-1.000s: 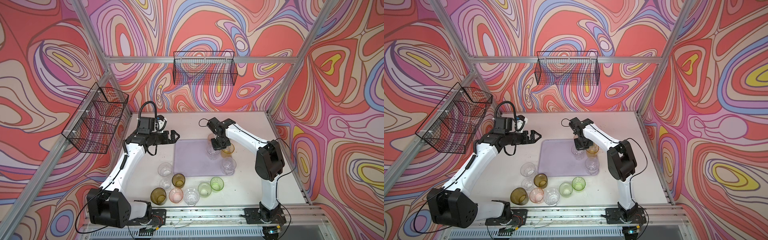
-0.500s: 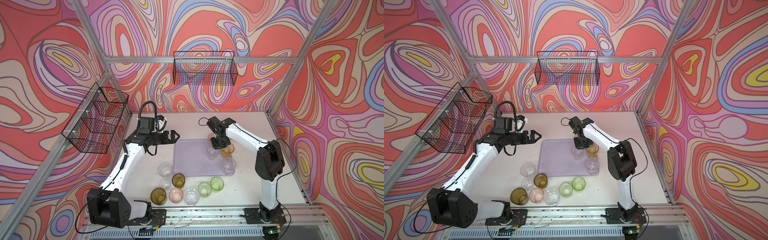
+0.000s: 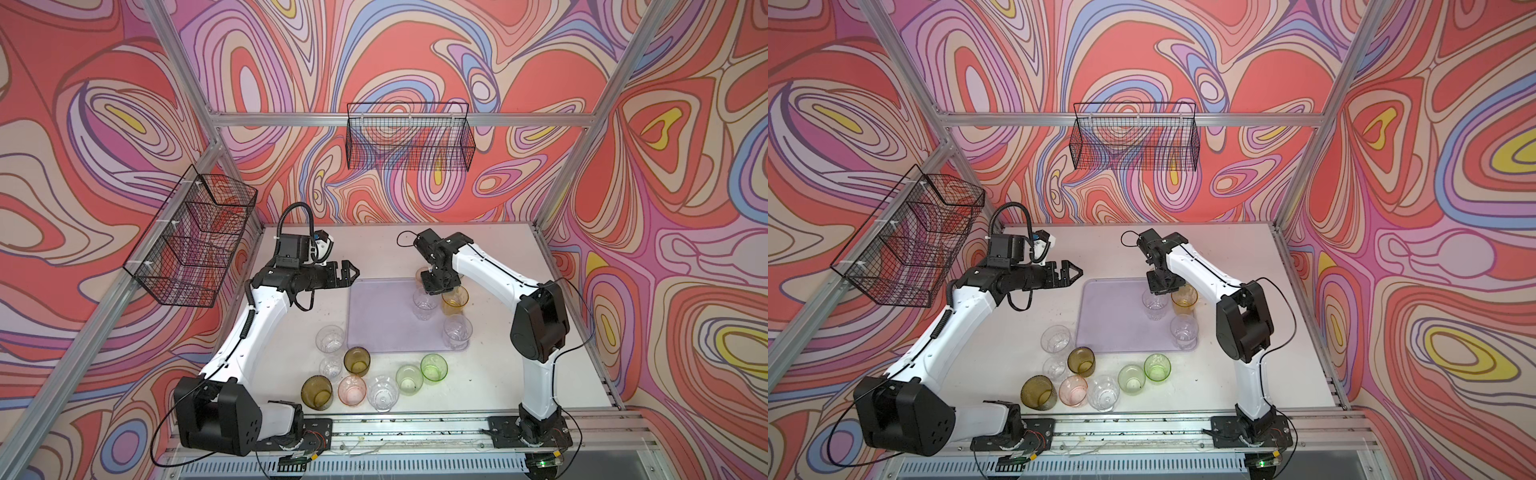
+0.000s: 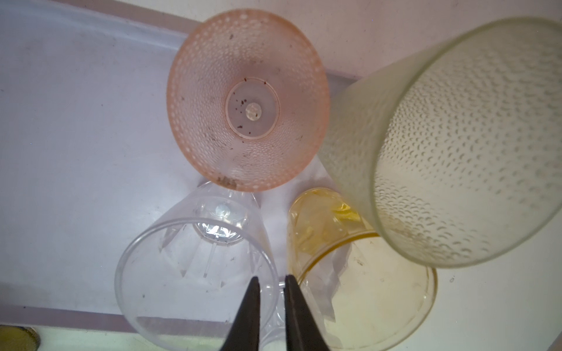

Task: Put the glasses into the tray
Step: 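Lower the clear cup upside down between the pink and yellow cups, then open the right gripper and raise it off the clear cup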

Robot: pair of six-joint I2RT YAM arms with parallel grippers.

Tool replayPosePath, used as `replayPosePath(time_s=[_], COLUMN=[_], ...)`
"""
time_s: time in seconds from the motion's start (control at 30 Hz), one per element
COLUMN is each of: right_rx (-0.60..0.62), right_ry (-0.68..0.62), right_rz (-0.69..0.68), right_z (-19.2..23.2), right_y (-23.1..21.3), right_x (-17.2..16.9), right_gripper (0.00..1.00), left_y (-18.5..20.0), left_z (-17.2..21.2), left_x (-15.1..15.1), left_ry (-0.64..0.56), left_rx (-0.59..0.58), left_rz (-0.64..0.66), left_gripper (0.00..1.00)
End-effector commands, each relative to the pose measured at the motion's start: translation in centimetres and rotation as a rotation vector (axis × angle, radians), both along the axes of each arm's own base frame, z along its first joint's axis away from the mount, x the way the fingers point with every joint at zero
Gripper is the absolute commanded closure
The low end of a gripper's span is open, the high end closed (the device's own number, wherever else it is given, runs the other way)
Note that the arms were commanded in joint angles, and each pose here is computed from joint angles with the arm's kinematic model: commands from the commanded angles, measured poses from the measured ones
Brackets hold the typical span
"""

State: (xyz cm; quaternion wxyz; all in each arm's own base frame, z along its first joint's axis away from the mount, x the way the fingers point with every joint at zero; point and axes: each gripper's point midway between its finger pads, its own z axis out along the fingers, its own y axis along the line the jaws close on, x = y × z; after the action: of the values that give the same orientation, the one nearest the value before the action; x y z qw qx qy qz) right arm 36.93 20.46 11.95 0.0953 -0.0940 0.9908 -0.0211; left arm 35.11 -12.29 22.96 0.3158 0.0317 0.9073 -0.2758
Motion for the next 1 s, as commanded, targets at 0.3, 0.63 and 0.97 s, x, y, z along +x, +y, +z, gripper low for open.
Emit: replayPosePath(time_s=[0.3, 0.63, 0.97], right_rx=[0.09, 0.074, 0.083], right_ry=[-0.1, -0.128, -0.163], right_rz=[0.032, 0.116, 0.204], right_z=[5.3, 6.6, 9.0], right_y=[0.2, 0.7, 0.9], right_x=[-1.2, -3.4, -6.3], right_gripper=[0.77, 0.74, 0.71], left_y=[0.0, 0.1, 0.1], left_z=[0.0, -0.1, -0.2], left_x=[-0.1, -0.1, 0.1], left_ry=[0.005, 0.003, 0.005], left_rx=[-0.01, -0.004, 0.001], left_rz=[-0.004, 0.0, 0.003], left_gripper=[0.0, 0.0, 0.0])
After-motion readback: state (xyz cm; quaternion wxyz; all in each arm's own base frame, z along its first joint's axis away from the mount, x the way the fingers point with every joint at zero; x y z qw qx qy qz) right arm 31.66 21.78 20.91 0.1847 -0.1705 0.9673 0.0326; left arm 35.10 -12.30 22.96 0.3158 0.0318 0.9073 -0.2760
